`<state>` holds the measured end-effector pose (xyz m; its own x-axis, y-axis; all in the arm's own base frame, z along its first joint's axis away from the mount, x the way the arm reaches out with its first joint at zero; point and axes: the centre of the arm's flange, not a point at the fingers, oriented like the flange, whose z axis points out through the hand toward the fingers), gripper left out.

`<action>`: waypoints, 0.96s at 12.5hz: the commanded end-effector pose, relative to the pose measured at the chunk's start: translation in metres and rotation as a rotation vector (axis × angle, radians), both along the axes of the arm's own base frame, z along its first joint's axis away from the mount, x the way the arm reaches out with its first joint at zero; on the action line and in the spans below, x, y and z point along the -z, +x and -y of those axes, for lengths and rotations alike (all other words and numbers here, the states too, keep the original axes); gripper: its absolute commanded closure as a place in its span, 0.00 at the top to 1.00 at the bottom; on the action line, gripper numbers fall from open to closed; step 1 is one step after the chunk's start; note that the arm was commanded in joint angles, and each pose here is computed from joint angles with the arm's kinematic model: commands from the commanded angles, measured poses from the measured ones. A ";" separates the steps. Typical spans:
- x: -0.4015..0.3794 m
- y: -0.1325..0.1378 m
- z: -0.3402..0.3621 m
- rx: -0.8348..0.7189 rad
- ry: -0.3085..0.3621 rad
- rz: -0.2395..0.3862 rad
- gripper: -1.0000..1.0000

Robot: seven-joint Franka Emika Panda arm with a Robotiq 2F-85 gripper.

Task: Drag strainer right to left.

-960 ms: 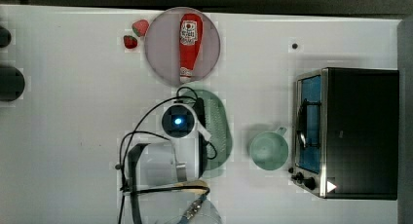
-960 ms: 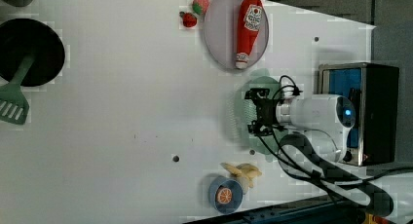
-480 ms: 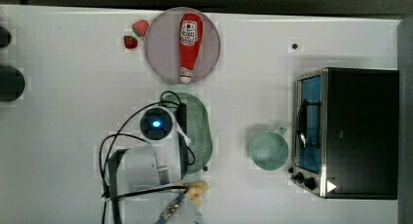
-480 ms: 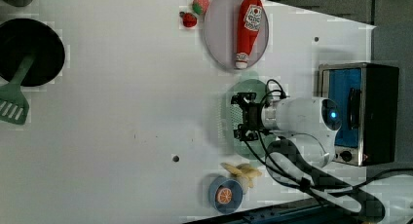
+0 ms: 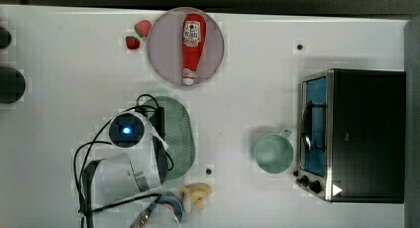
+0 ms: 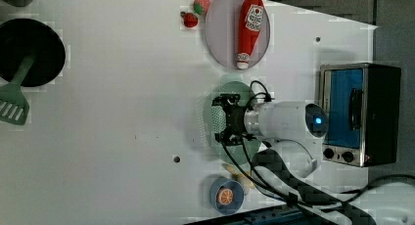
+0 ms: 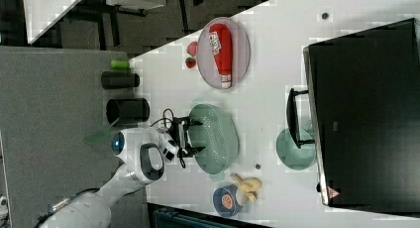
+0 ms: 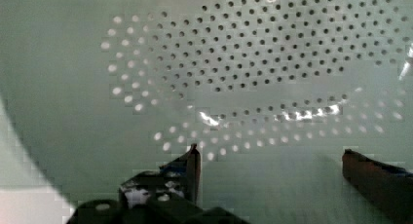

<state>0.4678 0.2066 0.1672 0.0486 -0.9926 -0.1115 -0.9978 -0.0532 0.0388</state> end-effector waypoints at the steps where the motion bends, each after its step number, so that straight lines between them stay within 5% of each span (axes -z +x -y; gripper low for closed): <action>1: 0.002 0.016 -0.027 0.078 0.013 0.005 1.00; 12: 0.011 0.033 -0.126 0.091 0.060 0.003 1.00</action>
